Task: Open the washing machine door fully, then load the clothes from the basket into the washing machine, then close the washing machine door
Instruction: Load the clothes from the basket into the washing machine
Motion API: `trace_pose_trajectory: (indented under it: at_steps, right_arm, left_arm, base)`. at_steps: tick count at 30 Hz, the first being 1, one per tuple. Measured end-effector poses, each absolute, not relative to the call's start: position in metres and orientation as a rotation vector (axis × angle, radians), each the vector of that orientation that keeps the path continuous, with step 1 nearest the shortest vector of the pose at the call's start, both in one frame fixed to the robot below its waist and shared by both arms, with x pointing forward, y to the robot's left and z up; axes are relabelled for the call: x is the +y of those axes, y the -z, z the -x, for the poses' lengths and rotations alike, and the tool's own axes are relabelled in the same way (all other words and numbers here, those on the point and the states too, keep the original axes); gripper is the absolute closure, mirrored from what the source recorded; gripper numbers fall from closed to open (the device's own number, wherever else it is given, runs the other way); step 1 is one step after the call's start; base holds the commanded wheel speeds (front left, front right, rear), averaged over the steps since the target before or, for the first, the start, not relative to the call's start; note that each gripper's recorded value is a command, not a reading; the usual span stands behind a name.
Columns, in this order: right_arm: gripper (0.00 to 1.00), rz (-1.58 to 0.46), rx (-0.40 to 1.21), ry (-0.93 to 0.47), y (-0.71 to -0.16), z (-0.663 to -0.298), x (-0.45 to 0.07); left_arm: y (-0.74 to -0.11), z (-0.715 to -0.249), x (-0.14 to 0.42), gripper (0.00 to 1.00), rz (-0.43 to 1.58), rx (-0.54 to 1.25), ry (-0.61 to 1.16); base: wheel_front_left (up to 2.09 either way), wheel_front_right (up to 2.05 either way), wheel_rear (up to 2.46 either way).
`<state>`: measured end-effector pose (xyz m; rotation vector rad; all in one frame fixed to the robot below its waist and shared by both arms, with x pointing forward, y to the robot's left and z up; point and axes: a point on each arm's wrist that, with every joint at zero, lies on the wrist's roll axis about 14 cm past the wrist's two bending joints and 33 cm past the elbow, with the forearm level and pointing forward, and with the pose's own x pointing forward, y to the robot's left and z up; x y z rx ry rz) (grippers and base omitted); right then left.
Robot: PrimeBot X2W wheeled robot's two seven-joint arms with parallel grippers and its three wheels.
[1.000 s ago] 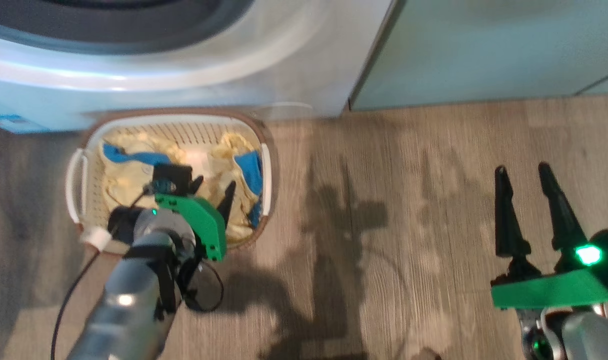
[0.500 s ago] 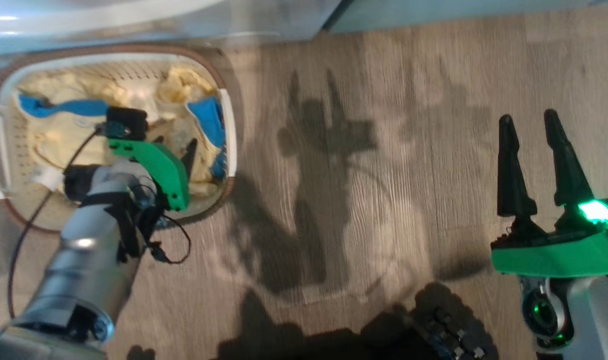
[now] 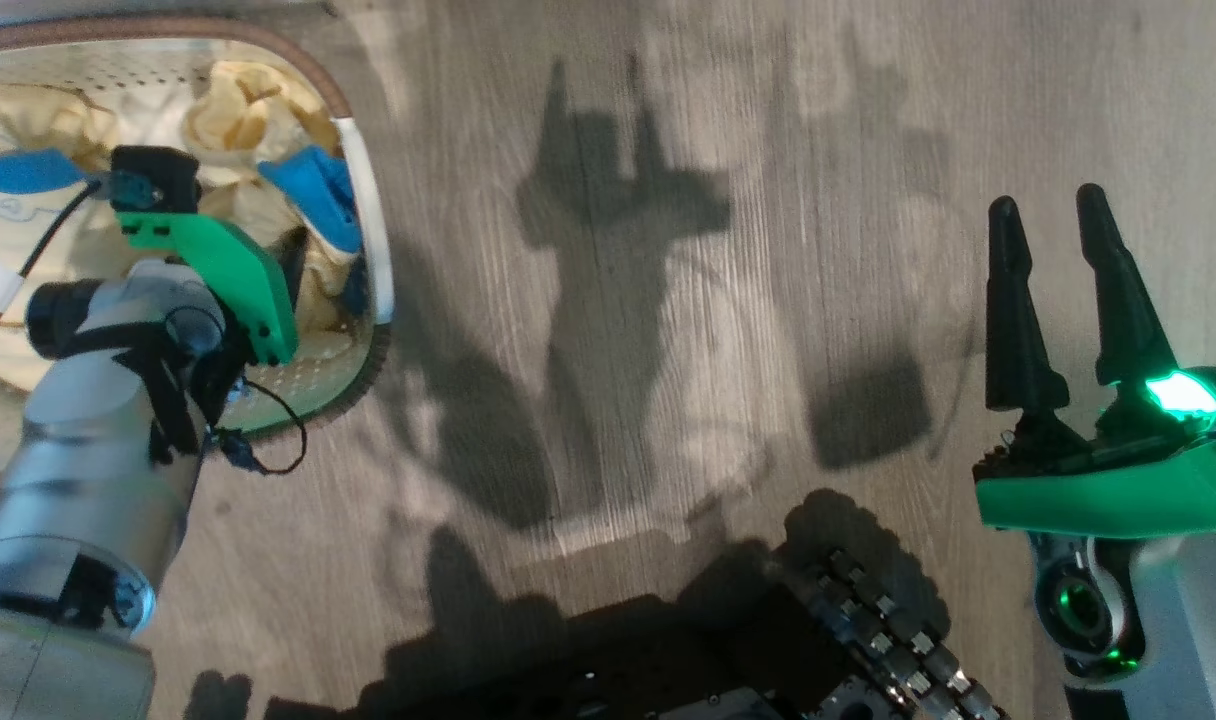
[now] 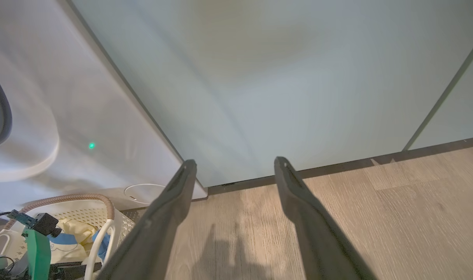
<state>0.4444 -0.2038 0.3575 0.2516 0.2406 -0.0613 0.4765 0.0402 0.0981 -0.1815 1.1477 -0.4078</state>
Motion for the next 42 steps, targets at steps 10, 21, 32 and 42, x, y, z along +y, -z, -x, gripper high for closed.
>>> trace_pose_trajectory:
  at_steps: [10,21,32,42]
  right_arm:
    - [0.0,-0.254,0.257,0.084,-0.355,-0.439,-0.21]
    - [0.0,-0.239,0.229,0.061,-0.362,-0.446,-0.206]
    - [0.0,-0.203,0.163,0.027,-0.386,-0.452,-0.2]
    - [0.0,-0.188,0.122,-0.007,-0.41,-0.441,-0.188]
  left_arm:
    - [-0.084,-0.47,0.028,1.0,0.17,1.207,0.439]
    - [-0.108,-0.486,0.045,1.0,0.138,1.069,0.416]
    - [-0.167,-0.511,0.061,1.0,0.102,0.833,0.385]
    - [-0.254,-0.536,0.073,1.0,0.095,0.574,0.324]
  base:
    - [0.0,0.0,0.0]
    - [0.0,0.0,0.0]
    - [0.0,0.0,0.0]
    - [0.0,0.0,0.0]
